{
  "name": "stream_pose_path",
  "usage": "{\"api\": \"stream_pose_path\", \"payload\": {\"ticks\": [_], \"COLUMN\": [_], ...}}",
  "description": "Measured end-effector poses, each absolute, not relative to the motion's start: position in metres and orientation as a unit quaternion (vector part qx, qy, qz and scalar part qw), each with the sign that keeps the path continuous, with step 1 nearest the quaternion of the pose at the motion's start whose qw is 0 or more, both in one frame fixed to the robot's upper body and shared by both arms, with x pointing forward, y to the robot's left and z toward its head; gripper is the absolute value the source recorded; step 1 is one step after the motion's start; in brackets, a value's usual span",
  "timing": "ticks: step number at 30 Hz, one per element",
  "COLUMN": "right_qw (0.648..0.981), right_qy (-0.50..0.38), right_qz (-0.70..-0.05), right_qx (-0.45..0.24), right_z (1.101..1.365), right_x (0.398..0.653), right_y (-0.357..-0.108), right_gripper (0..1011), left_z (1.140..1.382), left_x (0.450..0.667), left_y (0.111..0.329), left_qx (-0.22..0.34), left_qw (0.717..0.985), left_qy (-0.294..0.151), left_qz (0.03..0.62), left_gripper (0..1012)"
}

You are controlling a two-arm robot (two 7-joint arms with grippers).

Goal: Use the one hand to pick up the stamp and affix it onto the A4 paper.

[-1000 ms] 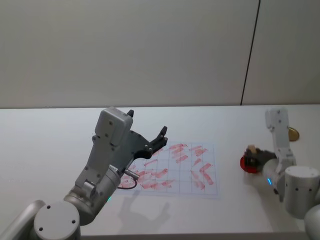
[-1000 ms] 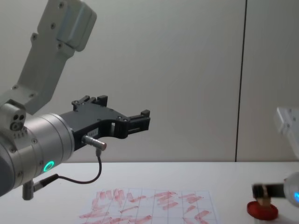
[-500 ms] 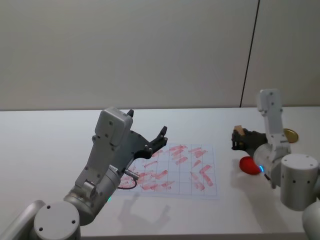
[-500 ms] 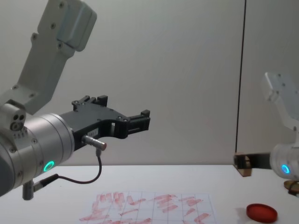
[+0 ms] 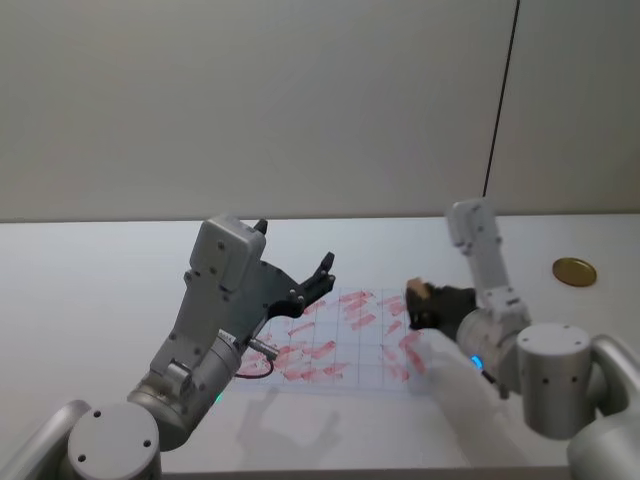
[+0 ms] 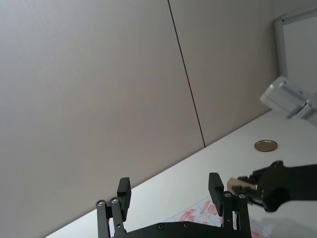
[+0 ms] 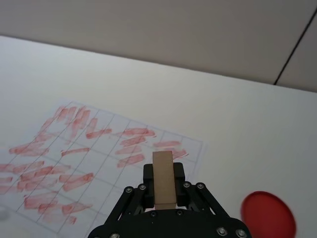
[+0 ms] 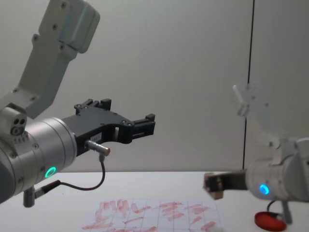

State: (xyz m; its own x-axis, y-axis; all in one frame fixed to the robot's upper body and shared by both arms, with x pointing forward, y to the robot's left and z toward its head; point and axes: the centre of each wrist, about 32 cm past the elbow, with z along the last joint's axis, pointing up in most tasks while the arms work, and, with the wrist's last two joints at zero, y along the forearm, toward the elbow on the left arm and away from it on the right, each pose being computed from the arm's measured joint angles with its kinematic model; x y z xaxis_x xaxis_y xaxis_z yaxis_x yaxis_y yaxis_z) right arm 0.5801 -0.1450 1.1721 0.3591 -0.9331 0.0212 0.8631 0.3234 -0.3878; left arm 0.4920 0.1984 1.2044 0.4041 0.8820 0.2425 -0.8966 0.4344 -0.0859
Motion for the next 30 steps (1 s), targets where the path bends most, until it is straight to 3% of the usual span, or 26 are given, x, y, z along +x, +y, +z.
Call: {"api": "stream_pose_path", "payload": {"ticks": [30], "right_qw": [0.829], "right_qy": [0.106], "right_qz": [-0.497], "right_qx": [-0.235], "right_z": [1.139], "right_x": [0.584], "right_y": [-0.097], "right_gripper": [217], "left_z": [1.204], "left_x": [0.492], "left_y": [0.198], "left_qx": [0.029], "left_qw": [0.837], "left_qy": [-0.126], "left_qz": [0.531], "left_gripper": [993]}}
